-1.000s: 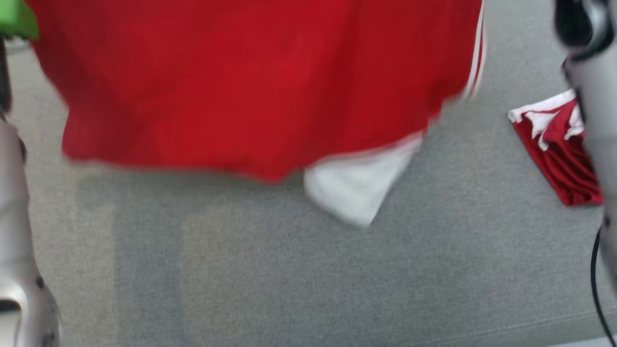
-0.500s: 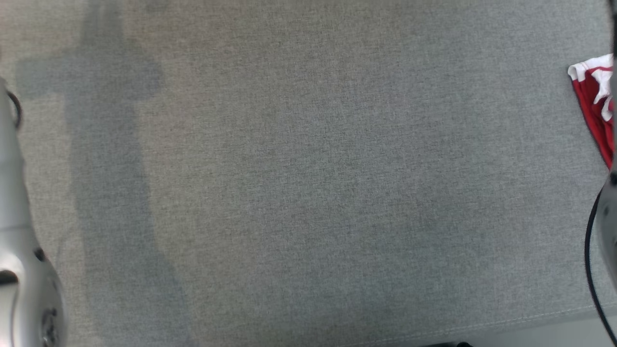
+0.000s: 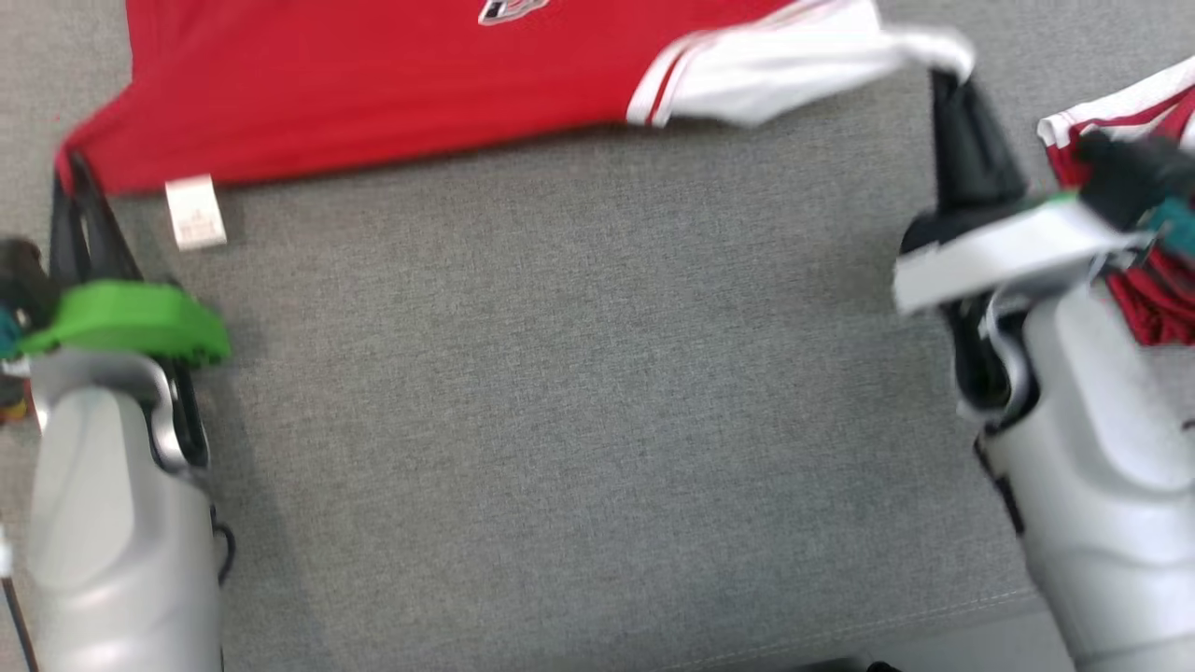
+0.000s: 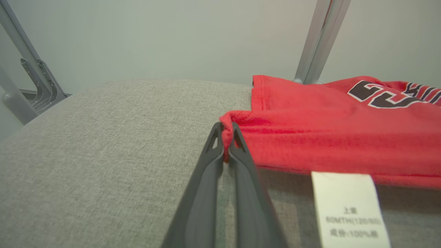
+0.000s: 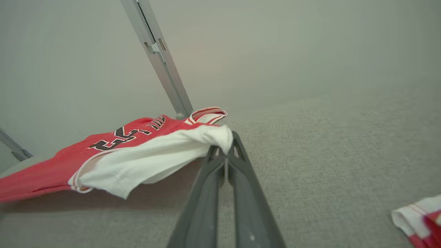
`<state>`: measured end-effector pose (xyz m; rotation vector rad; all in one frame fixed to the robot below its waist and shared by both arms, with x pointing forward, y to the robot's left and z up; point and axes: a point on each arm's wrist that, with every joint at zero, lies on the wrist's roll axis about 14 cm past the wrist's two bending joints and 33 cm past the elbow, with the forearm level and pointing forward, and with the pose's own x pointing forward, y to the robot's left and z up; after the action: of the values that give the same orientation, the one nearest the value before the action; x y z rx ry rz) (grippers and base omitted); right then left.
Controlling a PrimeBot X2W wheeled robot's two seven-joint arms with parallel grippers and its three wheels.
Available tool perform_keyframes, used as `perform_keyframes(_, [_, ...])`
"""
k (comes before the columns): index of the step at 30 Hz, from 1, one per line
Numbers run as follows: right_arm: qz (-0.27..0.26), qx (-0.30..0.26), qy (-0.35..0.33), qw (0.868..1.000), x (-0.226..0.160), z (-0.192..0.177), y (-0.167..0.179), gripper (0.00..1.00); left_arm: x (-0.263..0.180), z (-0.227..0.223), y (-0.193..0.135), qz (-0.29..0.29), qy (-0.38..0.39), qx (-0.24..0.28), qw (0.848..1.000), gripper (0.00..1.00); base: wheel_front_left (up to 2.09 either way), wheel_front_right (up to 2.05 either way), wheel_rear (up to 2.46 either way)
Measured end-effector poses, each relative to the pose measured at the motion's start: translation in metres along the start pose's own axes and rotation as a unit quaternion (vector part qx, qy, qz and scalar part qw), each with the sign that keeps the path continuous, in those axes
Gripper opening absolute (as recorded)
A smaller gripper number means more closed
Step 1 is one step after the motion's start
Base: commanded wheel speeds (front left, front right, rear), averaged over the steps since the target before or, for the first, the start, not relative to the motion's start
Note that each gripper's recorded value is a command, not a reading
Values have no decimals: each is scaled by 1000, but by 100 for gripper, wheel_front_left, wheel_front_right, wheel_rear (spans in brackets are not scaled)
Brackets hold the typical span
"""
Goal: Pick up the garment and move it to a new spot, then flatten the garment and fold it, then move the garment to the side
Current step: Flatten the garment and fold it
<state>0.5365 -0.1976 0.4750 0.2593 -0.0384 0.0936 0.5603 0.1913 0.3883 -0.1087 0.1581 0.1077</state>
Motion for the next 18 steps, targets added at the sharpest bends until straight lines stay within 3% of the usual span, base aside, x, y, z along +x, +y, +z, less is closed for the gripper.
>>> perform_keyframes(13, [-21, 38, 111, 993, -115, -52, 6, 0, -99, -39, 29, 36, 75, -8, 997, 0, 0, 0, 0])
perform_keyframes(18, [-29, 52, 144, 988, -162, -65, 9, 0, -138, -45, 23, 10, 94, 10, 995, 0, 0, 0, 0])
